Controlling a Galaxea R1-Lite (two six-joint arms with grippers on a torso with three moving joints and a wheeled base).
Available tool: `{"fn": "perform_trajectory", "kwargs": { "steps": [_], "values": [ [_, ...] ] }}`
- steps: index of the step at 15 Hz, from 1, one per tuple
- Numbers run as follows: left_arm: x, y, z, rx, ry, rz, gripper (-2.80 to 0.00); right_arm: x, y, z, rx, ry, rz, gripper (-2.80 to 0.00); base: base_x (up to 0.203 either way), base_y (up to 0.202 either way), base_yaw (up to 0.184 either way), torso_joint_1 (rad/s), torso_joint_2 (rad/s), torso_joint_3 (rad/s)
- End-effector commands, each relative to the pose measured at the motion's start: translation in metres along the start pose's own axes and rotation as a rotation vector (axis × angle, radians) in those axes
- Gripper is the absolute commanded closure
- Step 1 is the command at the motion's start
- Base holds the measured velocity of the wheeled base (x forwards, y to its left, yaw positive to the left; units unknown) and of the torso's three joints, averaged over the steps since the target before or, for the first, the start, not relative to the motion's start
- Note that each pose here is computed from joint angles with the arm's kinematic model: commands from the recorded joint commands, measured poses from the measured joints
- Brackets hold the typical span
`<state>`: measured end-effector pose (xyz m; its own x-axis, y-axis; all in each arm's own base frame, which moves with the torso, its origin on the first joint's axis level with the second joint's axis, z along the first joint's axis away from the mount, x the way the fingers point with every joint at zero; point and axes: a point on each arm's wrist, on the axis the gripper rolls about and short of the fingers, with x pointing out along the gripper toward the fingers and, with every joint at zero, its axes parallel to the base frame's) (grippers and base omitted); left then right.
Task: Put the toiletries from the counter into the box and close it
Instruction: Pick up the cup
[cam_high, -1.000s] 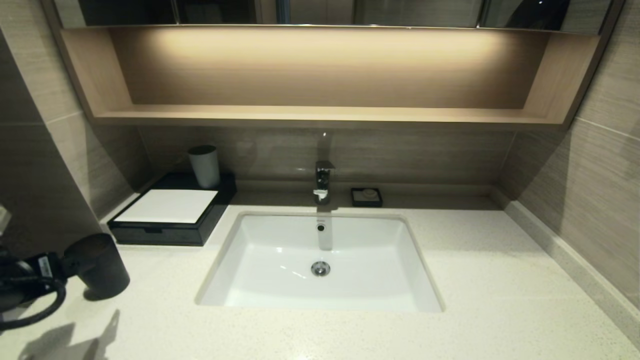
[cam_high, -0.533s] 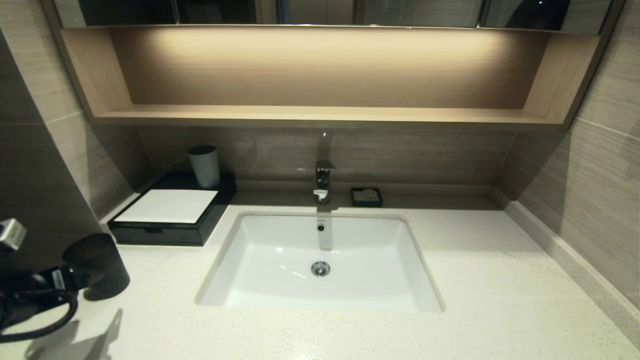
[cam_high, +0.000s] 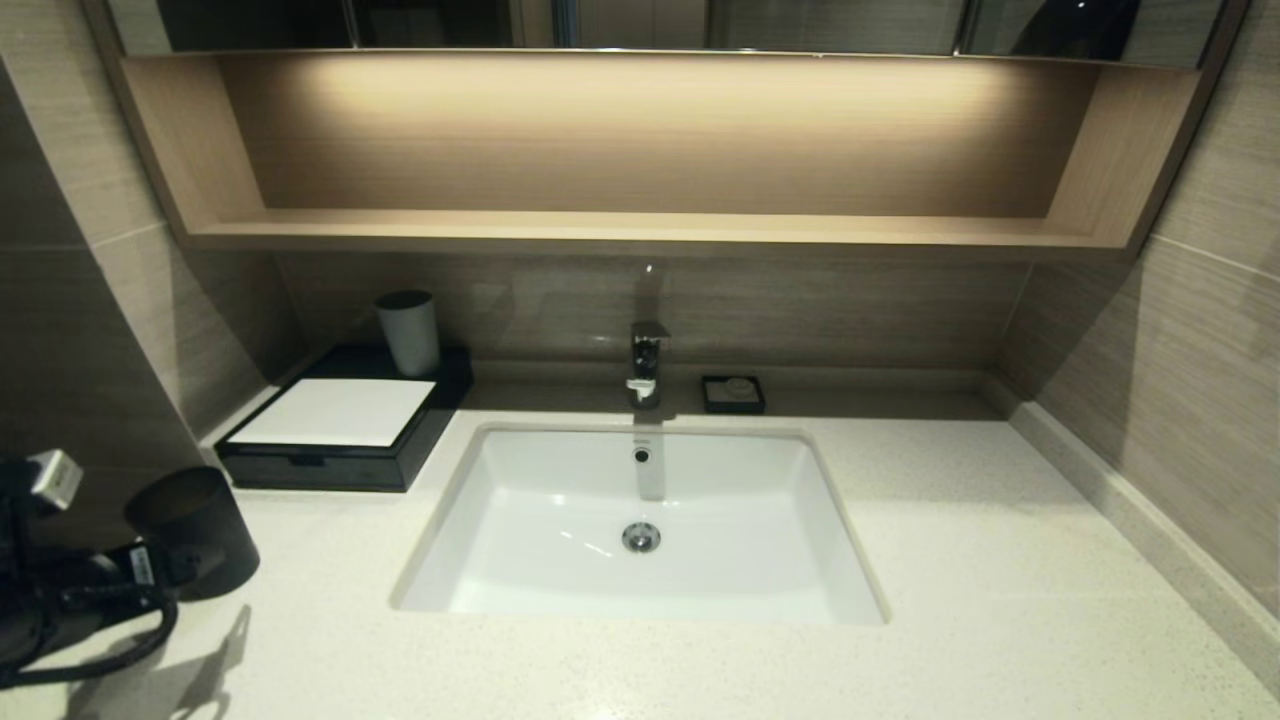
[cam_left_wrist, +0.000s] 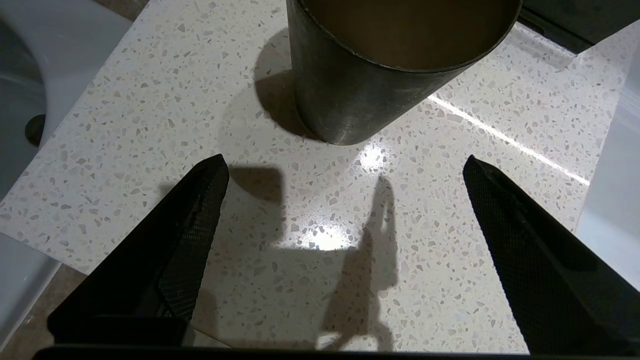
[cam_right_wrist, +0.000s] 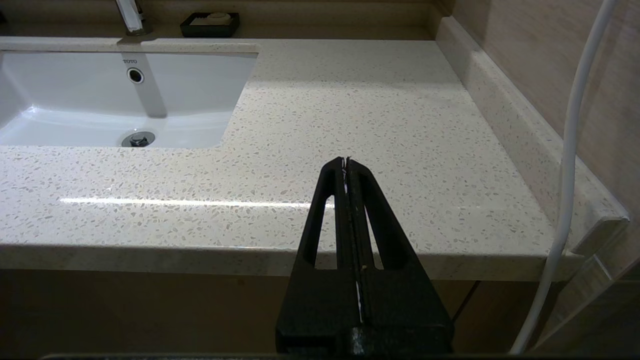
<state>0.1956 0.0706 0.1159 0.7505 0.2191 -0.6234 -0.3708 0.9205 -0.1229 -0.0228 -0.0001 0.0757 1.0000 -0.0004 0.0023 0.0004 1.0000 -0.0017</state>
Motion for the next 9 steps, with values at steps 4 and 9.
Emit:
{"fn": "perform_trajectory", "kwargs": {
  "steps": [4, 9],
  "values": [
    [0.014, 0.001, -0.004, -0.003, 0.019, 0.001, -2.80, 0.000, 0.000, 0.000, 0.000, 0.001, 0.000, 0.00, 0.000, 0.000, 0.000, 0.000, 0.00, 0.000],
    [0.020, 0.001, -0.005, -0.001, 0.006, -0.002, -2.80, 0.000, 0.000, 0.000, 0.000, -0.001, 0.000, 0.00, 0.000, 0.000, 0.000, 0.000, 0.00, 0.000]
  ]
}}
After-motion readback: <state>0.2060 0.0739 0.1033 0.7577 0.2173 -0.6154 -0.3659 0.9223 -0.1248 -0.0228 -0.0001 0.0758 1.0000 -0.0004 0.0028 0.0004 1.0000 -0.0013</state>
